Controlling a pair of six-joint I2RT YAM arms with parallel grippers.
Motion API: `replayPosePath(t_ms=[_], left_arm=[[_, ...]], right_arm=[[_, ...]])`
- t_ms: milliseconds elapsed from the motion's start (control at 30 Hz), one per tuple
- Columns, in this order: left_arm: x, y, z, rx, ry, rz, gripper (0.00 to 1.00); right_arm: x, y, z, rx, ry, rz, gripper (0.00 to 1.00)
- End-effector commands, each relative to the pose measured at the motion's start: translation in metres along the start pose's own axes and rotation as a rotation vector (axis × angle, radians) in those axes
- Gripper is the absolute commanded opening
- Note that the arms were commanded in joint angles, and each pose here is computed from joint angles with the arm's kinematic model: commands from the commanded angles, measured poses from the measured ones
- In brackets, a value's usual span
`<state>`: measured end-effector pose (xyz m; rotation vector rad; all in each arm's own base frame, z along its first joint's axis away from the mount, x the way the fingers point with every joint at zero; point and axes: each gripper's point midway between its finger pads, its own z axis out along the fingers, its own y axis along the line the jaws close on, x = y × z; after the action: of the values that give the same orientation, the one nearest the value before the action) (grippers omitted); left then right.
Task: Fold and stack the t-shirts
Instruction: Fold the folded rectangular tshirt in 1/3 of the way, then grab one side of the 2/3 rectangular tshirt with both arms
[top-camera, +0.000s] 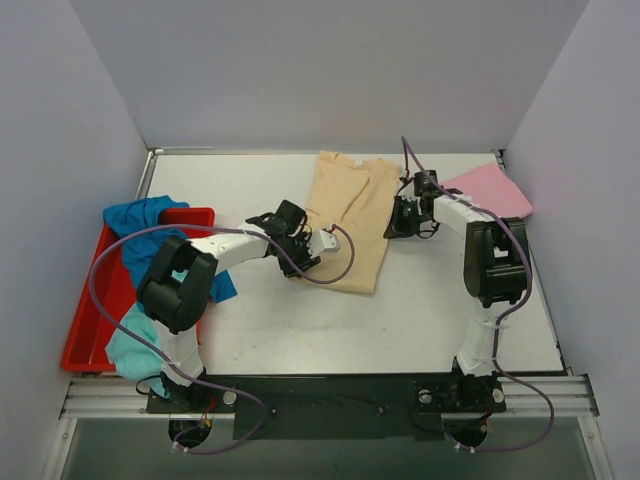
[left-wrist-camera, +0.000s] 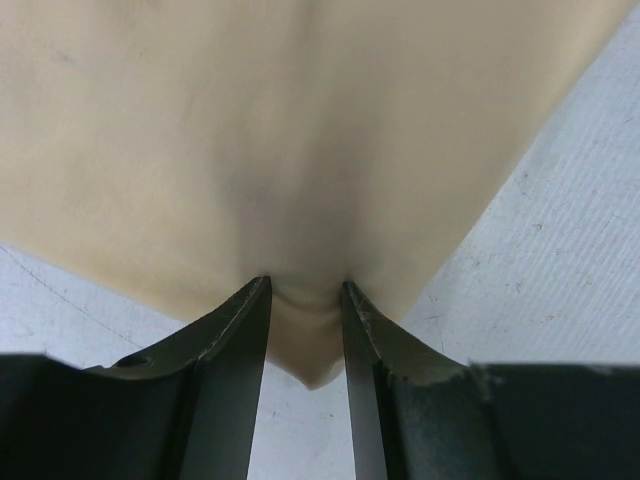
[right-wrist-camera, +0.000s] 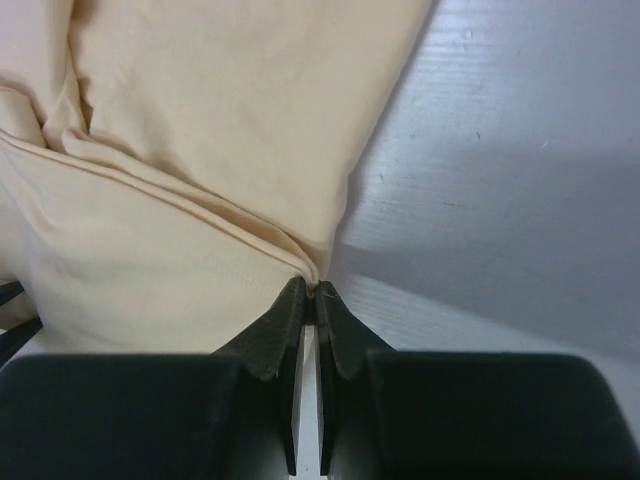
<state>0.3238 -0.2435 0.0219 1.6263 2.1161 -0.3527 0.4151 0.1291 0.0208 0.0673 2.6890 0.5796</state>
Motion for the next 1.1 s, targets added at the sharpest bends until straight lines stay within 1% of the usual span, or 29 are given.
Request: replayPosePath(t_ms=[0, 133, 200, 267, 300, 367, 400, 533, 567, 600, 633, 667, 700, 733, 767, 800, 833, 867, 900, 933, 967, 1067], left_arm=[[0.01, -0.014, 0.006, 0.037, 0.037, 0.018, 0.44], [0.009, -0.015, 0.005, 0.045, 0.035, 0.021, 0.44], [0.009, -0.018, 0.004, 0.056, 0.04, 0.021, 0.45], [0.007, -0.021, 0.001, 0.064, 0.038, 0.023, 0.45], [0.004, -0.021, -0.003, 0.064, 0.029, 0.028, 0.45], [-0.006, -0.023, -0.012, 0.061, 0.002, 0.048, 0.45], [-0.01, -0.023, -0.016, 0.058, -0.01, 0.049, 0.45], [-0.033, -0.026, -0.042, 0.061, -0.084, 0.057, 0.46], [-0.039, -0.027, -0.05, 0.06, -0.106, 0.053, 0.46], [-0.045, -0.03, -0.059, 0.068, -0.132, 0.054, 0.46], [-0.048, -0.031, -0.062, 0.074, -0.146, 0.054, 0.46], [-0.052, -0.031, -0.069, 0.075, -0.176, 0.051, 0.46], [-0.053, -0.031, -0.071, 0.077, -0.189, 0.02, 0.46], [-0.055, -0.028, -0.073, 0.078, -0.217, 0.005, 0.46], [-0.054, -0.027, -0.073, 0.079, -0.22, -0.027, 0.45], [-0.052, -0.021, -0.069, 0.065, -0.224, -0.046, 0.44], [-0.049, -0.019, -0.066, 0.059, -0.219, -0.069, 0.41], [-0.044, -0.011, -0.06, 0.04, -0.215, -0.087, 0.4], [-0.045, -0.004, -0.057, 0.017, -0.228, -0.099, 0.39], [-0.036, 0.001, -0.049, 0.009, -0.205, -0.117, 0.38], [-0.034, 0.004, -0.046, -0.001, -0.199, -0.116, 0.38], [-0.019, 0.004, -0.026, 0.008, -0.147, -0.119, 0.38]], right_arm=[[-0.033, 0.004, -0.021, 0.028, -0.08, -0.054, 0.0], [-0.036, 0.004, -0.013, 0.016, -0.082, -0.061, 0.0], [-0.037, -0.003, -0.008, 0.033, -0.072, -0.05, 0.0], [-0.035, -0.011, -0.003, 0.044, -0.055, -0.028, 0.1], [-0.035, -0.013, -0.003, 0.025, -0.044, -0.015, 0.17], [-0.043, -0.012, -0.008, 0.02, -0.059, -0.033, 0.23], [-0.046, -0.012, -0.011, 0.028, -0.065, -0.051, 0.29], [-0.06, -0.004, -0.046, 0.061, -0.094, -0.099, 0.31], [-0.062, 0.003, -0.061, 0.059, -0.122, -0.109, 0.3], [-0.06, 0.01, -0.066, 0.056, -0.132, -0.12, 0.25], [-0.052, 0.017, -0.078, 0.056, -0.149, -0.124, 0.22], [-0.047, 0.032, -0.08, 0.038, -0.16, -0.151, 0.12], [-0.028, 0.041, -0.085, 0.014, -0.15, -0.15, 0.07], [-0.014, 0.06, -0.082, -0.023, -0.14, -0.185, 0.0], [0.012, 0.069, -0.08, -0.073, -0.092, -0.174, 0.0], [0.022, 0.088, -0.081, -0.126, -0.094, -0.198, 0.0], [0.051, 0.093, -0.071, -0.179, -0.024, -0.153, 0.0], [0.056, 0.105, -0.068, -0.221, -0.039, -0.165, 0.0], [0.082, 0.103, -0.059, -0.236, 0.022, -0.117, 0.0], [0.1, 0.102, -0.049, -0.245, 0.056, -0.112, 0.0], [0.108, 0.102, -0.045, -0.248, 0.077, -0.102, 0.0], [0.132, 0.082, -0.026, -0.202, 0.139, -0.059, 0.0]])
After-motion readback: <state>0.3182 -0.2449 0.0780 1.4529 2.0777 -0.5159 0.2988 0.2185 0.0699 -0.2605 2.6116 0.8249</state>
